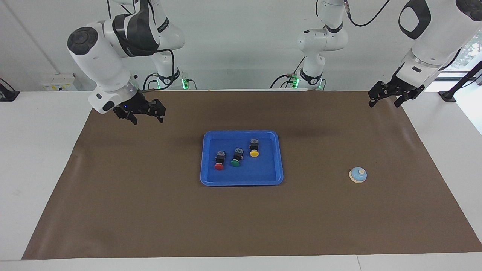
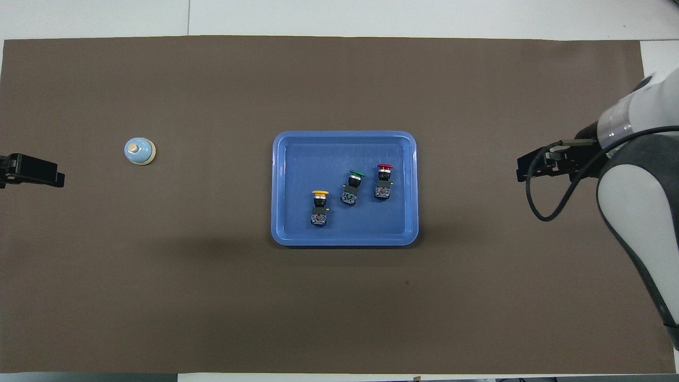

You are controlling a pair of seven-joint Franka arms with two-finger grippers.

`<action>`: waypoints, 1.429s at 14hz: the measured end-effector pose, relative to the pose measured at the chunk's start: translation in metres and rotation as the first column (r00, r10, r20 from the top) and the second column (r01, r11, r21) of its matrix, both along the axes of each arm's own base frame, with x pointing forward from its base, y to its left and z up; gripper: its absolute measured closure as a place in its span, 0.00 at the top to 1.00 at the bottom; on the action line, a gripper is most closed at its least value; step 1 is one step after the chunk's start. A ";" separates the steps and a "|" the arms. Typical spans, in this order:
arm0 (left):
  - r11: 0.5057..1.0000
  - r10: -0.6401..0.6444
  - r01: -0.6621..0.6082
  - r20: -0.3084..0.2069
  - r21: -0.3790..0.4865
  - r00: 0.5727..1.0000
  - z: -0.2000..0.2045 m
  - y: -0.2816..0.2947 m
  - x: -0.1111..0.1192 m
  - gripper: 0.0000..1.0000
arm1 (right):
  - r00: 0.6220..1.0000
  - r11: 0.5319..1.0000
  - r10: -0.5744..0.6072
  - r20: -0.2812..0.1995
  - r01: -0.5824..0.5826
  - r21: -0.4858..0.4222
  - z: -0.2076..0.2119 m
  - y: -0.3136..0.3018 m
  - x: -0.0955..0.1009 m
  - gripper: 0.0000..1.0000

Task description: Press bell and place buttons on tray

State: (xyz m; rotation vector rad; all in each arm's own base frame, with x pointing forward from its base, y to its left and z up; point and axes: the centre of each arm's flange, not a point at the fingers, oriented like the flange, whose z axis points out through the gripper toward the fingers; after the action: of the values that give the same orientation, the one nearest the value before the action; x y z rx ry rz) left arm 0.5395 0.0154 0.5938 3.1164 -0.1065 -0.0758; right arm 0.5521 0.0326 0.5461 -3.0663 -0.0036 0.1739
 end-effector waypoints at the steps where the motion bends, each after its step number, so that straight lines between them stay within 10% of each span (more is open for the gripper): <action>1: 1.000 0.000 0.000 0.000 0.000 1.000 0.000 0.000 0.000 1.00 | 1.000 0.999 0.022 0.005 -0.022 -0.032 0.011 -0.005 -0.007 1.00; 13: 1.000 -0.026 0.026 0.076 0.002 0.997 -0.018 -0.024 0.009 0.93 | 0.999 0.995 0.037 0.021 -0.035 -0.090 0.070 -0.020 -0.025 1.00; 20: 1.000 -0.010 0.010 0.069 0.005 0.998 -0.090 -0.020 0.037 0.09 | 0.999 0.995 0.044 0.019 -0.042 -0.090 0.069 -0.016 -0.025 1.00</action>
State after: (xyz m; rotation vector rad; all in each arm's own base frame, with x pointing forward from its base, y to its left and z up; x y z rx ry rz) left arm 0.5769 -0.0046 0.5036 3.1243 -0.1235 0.0322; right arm 0.5267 0.0167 0.6155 -3.1589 -0.0654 0.1485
